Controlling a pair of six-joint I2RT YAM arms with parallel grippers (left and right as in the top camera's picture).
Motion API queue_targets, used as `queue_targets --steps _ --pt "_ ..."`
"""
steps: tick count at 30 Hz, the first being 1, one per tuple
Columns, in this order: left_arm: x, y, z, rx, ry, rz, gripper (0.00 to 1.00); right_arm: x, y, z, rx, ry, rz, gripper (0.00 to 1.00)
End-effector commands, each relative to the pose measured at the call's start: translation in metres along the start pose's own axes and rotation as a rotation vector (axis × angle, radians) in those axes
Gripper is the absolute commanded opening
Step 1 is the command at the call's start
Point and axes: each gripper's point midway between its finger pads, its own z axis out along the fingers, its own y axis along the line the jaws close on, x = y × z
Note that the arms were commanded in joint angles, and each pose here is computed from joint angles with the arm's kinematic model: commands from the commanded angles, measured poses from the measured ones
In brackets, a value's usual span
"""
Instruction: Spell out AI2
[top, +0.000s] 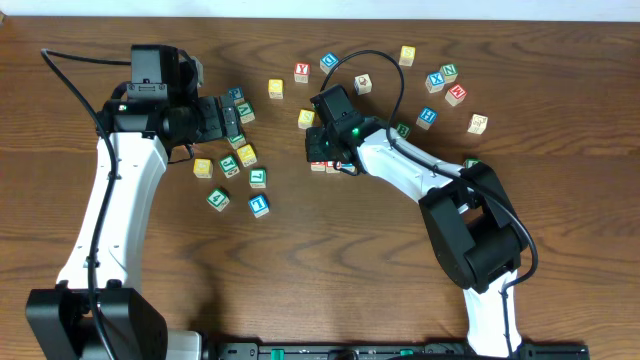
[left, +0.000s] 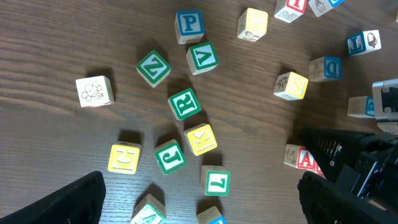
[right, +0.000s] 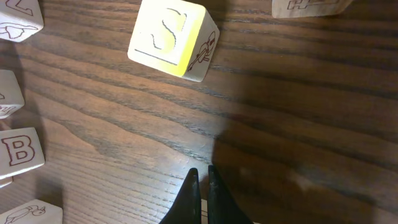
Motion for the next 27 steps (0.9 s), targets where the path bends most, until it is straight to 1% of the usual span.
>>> queue_targets --steps 1,10,14,18,27 --pt "-0.004 0.001 -0.005 -0.003 -0.014 -0.001 0.98 0.006 0.002 0.003 -0.001 0.016 0.005 0.01" --pt "-0.004 0.001 -0.005 -0.003 -0.014 -0.001 0.98 0.002 0.003 0.003 -0.008 0.001 -0.007 0.01" --pt "-0.004 0.001 -0.005 -0.003 -0.014 -0.001 0.98 -0.011 0.008 0.001 -0.036 -0.045 -0.025 0.01" --pt "-0.004 0.001 -0.005 -0.003 -0.014 -0.001 0.98 -0.019 0.015 -0.002 -0.082 -0.054 -0.04 0.01" --pt "-0.004 0.001 -0.005 -0.003 -0.014 -0.001 0.98 -0.009 0.015 -0.002 -0.083 -0.009 -0.037 0.01"
